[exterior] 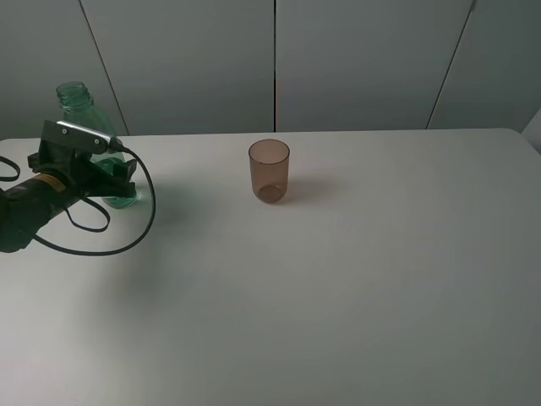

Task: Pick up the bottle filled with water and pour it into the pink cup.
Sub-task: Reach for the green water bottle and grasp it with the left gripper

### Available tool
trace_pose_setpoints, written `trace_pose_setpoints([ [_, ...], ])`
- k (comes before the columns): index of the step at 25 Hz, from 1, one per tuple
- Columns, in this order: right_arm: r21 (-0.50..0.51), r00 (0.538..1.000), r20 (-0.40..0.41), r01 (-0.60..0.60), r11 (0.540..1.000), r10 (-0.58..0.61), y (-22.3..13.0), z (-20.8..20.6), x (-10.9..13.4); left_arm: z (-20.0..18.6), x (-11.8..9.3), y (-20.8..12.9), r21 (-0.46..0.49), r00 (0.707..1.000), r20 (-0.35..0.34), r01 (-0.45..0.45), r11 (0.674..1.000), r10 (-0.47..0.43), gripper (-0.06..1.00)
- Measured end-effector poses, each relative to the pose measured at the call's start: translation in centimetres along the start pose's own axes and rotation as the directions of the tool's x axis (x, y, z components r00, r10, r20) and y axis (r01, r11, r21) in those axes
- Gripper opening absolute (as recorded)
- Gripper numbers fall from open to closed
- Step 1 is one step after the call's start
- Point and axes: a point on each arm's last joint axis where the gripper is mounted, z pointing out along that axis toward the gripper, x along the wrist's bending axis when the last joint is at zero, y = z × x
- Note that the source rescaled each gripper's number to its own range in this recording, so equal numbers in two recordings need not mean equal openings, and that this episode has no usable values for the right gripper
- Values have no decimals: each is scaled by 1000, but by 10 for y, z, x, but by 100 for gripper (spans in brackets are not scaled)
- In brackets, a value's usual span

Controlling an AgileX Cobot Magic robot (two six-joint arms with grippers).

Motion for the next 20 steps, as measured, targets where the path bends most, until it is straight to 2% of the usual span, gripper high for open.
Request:
trace_pose_setpoints([
  [14,0,1000,0,0,1000,0,0,0,0,0,-3,2,-30,999,29,-16,999,17,100],
  [15,0,1000,0,0,1000,0,0,0,0,0,-3,2,-30,999,29,-16,999,17,96],
  [16,0,1000,0,0,1000,0,0,0,0,0,-3,2,-30,999,28,-15,999,16,69],
  [17,0,1000,0,0,1000,0,0,0,0,0,-2,2,-31,1000,23,-12,999,13,18],
  [19,0,1000,0,0,1000,0,0,0,0,0,-2,2,-31,1000,24,-9,999,10,9],
  [20,0,1000,0,0,1000,0,0,0,0,0,-2,2,-31,1000,24,-9,999,10,8],
])
